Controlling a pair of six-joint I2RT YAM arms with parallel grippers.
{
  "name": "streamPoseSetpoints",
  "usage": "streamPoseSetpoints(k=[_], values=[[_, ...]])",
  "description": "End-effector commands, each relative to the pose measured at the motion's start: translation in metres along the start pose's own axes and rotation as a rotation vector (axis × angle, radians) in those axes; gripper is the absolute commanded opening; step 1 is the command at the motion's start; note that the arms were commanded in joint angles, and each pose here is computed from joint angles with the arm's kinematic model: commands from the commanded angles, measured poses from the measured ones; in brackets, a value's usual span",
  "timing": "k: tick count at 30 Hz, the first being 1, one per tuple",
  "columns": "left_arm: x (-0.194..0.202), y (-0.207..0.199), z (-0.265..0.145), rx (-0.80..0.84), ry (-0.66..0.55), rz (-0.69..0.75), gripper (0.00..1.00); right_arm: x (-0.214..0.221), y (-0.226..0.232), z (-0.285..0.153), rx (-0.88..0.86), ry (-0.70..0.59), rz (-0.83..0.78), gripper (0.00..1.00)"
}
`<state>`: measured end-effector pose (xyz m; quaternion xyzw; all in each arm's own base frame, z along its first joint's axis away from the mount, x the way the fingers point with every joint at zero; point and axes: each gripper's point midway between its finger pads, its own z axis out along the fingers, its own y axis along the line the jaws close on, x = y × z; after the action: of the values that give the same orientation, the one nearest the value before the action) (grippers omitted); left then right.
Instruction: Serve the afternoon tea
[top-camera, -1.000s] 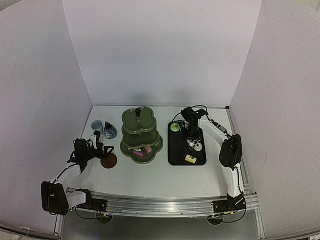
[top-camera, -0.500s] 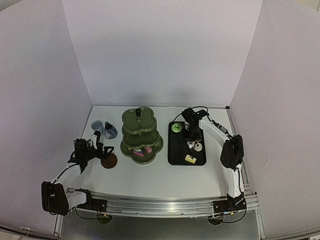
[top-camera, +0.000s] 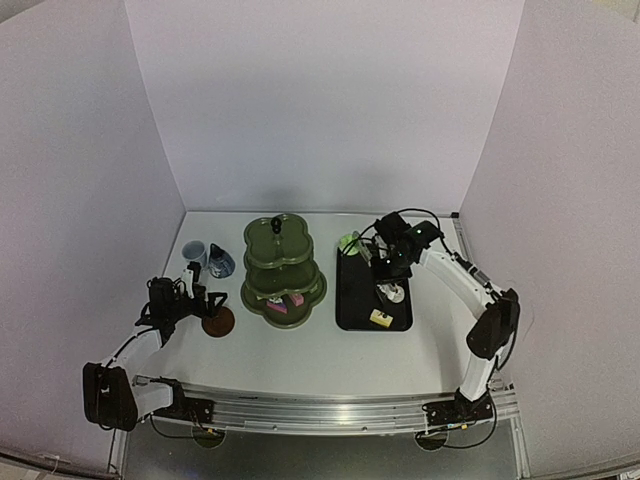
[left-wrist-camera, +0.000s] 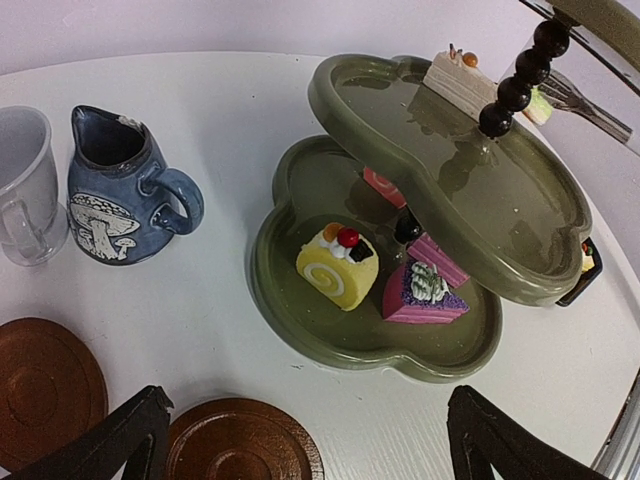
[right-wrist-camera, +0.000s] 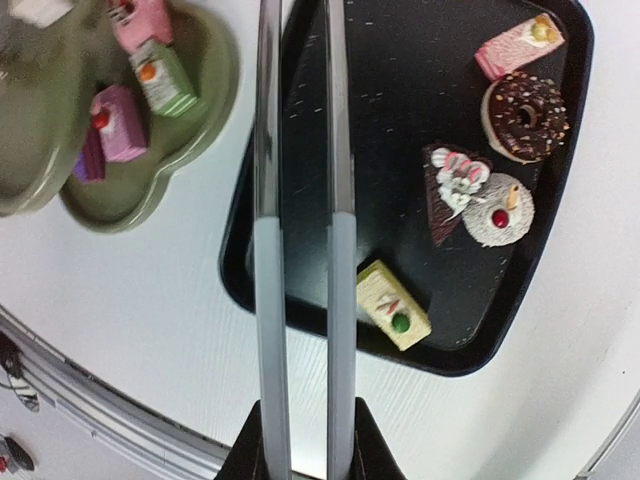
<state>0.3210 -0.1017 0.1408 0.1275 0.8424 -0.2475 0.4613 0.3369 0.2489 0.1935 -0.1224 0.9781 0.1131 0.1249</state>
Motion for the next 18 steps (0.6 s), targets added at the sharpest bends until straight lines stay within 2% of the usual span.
streamPoseSetpoints(k=[1, 8, 18], values=[[-0.019, -0.002, -0.003, 0.005, -0.055, 0.050, 0.97, 0.033, 0.044, -0.047, -0.111, -0.053, -0.141, 0.00], [-0.021, -0.004, -0.002, 0.016, -0.062, 0.055, 0.97, 0.065, 0.079, -0.059, -0.185, -0.030, -0.206, 0.00], [-0.020, -0.006, -0.005, 0.019, -0.067, 0.058, 0.97, 0.052, 0.109, -0.042, -0.206, -0.016, -0.281, 0.00]])
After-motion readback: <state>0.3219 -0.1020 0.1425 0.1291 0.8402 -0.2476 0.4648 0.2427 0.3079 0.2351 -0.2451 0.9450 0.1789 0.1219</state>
